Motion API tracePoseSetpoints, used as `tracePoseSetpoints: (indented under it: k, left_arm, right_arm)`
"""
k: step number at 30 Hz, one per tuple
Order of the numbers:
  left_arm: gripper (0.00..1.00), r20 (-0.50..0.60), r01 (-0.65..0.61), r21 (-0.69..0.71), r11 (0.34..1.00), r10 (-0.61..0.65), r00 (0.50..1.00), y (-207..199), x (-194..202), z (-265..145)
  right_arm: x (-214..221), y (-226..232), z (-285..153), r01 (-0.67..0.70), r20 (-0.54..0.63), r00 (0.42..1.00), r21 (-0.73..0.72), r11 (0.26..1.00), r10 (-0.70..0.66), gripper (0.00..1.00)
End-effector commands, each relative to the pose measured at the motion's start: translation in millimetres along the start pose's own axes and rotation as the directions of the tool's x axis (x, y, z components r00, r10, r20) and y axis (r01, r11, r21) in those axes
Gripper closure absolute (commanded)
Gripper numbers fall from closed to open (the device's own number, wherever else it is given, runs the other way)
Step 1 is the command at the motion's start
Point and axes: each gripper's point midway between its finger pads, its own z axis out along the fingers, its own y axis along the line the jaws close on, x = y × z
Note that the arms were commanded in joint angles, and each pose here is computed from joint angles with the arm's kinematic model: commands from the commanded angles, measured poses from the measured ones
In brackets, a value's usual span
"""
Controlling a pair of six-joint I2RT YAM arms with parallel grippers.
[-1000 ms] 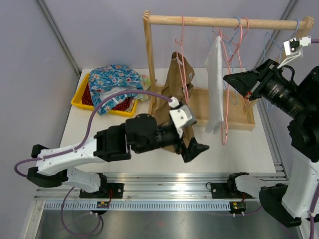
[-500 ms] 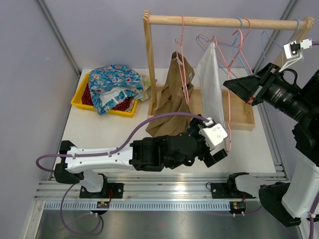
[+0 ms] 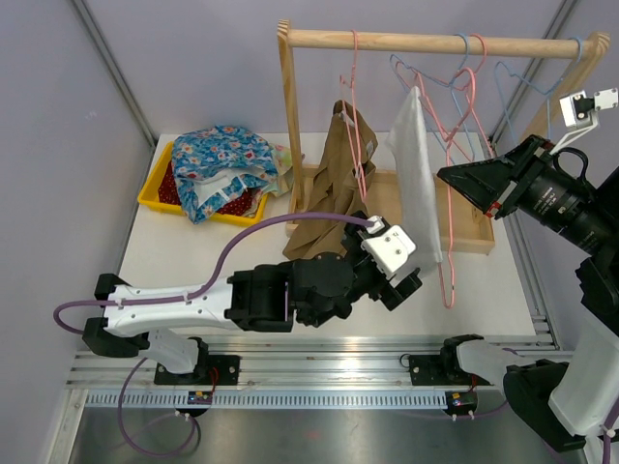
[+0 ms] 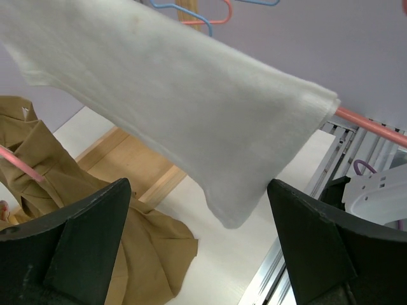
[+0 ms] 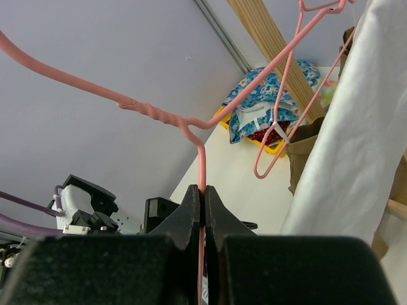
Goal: Remove the skirt from the hanger
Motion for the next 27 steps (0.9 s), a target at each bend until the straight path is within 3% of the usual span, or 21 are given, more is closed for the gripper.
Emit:
tracePoseSetpoints:
  k: [1,13,17,19,20,24,27]
  left_arm:
    - [0.08,0.072,0.032,-0.029,0.999,-0.030,0.997,6,-19,-3]
    - [0.09,0.069,0.047,0.046,0.998,-0.050,0.996,-16,-15,8]
    - [0.19,0.082,0.048,0.042,0.998,-0.051,0.995,-17,-16,13]
    - [0.31,0.091,0.047,0.025,0.999,-0.049,0.995,-15,-17,17]
    - [0.42,0.093,0.052,-0.001,0.999,-0.052,0.994,-11,-17,18]
    - [0.62,0.126,0.086,-0.044,0.995,-0.080,0.989,3,-22,25]
    - [0.82,0.154,0.129,-0.037,0.991,-0.122,0.981,11,-27,28]
  right_arm:
    - [-9,13,-3,0.053,0.033,0.998,-0.057,0.997,-0.052,1.00]
    - [-9,19,-3,0.045,0.034,0.999,-0.086,0.995,-0.042,1.00]
    - [-9,24,-5,0.042,0.034,0.999,-0.103,0.994,-0.038,1.00]
    - [-10,27,-7,0.044,0.033,0.999,-0.115,0.992,-0.040,1.00]
    - [-10,28,-7,0.043,0.031,0.999,-0.120,0.992,-0.040,1.00]
    - [-8,30,-6,0.034,0.014,0.999,-0.132,0.991,-0.032,1.00]
    - [-7,31,-7,0.030,0.014,0.999,-0.139,0.990,-0.029,1.00]
